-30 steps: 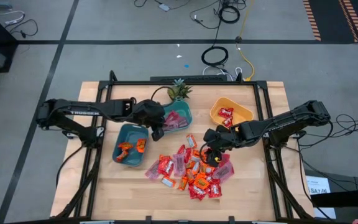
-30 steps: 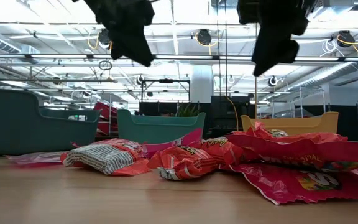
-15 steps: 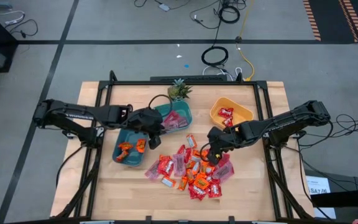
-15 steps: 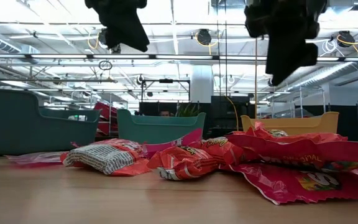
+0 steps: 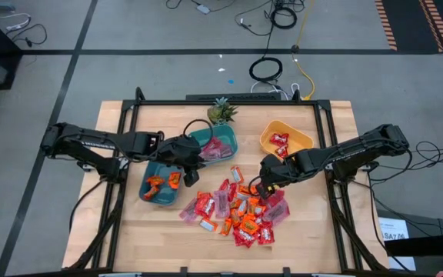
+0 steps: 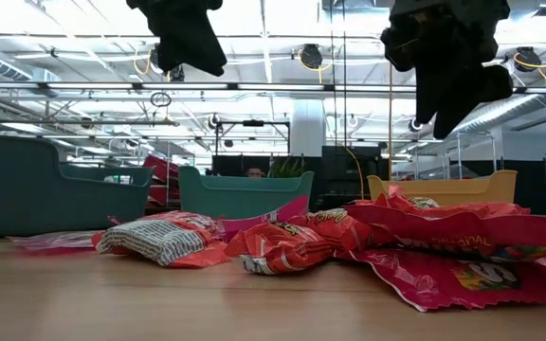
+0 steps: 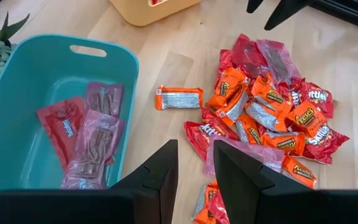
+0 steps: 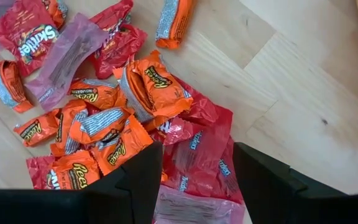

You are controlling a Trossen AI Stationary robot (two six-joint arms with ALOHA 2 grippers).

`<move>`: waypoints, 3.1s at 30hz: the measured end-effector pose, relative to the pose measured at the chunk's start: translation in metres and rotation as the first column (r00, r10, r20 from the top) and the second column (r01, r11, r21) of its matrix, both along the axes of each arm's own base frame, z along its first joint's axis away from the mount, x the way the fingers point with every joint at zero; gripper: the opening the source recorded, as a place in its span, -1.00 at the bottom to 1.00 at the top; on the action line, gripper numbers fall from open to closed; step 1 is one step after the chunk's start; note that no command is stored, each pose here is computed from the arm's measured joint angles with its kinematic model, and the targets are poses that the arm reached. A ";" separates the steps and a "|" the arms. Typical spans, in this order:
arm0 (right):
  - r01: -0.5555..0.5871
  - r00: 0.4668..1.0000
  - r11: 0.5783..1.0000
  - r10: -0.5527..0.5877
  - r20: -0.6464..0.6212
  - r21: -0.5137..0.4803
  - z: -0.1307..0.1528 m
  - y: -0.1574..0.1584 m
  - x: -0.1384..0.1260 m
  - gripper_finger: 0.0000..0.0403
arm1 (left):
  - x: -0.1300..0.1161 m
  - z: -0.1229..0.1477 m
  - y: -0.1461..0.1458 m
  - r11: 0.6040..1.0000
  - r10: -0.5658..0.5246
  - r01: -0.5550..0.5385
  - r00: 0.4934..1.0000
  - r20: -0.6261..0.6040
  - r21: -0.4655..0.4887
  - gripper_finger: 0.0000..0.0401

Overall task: Sort candy
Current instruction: Put the red candy into the yellow bin

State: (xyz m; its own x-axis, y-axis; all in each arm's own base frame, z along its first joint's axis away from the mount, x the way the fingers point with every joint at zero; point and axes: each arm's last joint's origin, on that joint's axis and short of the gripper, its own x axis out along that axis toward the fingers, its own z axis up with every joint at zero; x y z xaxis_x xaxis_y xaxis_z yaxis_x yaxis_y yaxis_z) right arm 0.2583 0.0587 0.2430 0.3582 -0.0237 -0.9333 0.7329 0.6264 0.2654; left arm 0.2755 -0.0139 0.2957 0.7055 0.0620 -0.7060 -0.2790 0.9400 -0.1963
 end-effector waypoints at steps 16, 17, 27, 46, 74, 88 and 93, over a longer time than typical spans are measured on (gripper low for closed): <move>0.047 0.999 0.998 -0.046 0.030 -0.035 0.001 -0.001 0.002 -0.07 | 0.000 0.000 0.000 1.000 0.000 0.000 1.000 -0.004 0.001 -0.44; 0.047 0.998 0.998 -0.046 0.030 -0.034 0.001 -0.001 0.002 -0.07 | 0.000 0.000 0.000 1.000 0.000 0.000 1.000 -0.004 0.001 -0.44; 0.044 0.999 0.998 -0.043 0.030 -0.033 0.001 0.000 0.001 -0.07 | 0.000 0.000 0.000 1.000 -0.001 0.001 1.000 -0.003 0.001 -0.44; 0.243 0.968 0.967 -0.247 0.049 0.071 -0.004 0.060 -0.017 -0.07 | -0.003 -0.003 0.000 1.000 -0.009 0.009 0.999 -0.045 -0.006 -0.44; 0.169 0.985 0.980 -0.164 -0.051 0.109 -0.103 0.131 0.014 -0.43 | -0.012 -0.010 0.000 1.000 -0.016 0.015 0.987 -0.162 -0.009 -0.44; 0.145 0.989 0.980 -0.146 0.002 0.137 -0.069 0.124 0.005 -0.98 | -0.012 -0.011 -0.001 0.999 -0.034 0.030 0.986 -0.163 -0.030 -0.44; 0.154 0.985 0.980 -0.163 0.061 0.129 -0.045 0.116 -0.004 -0.99 | -0.012 -0.010 -0.001 0.999 -0.034 0.029 0.986 -0.163 -0.030 -0.44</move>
State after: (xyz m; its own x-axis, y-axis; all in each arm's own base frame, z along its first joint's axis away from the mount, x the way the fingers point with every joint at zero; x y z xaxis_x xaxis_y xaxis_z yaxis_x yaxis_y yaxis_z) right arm 0.2541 0.1749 0.1984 0.4249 0.0285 -0.9048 0.7967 0.4628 0.3887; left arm 0.2638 -0.0146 0.2852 0.5821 0.0203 -0.8129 -0.2798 0.9436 -0.1768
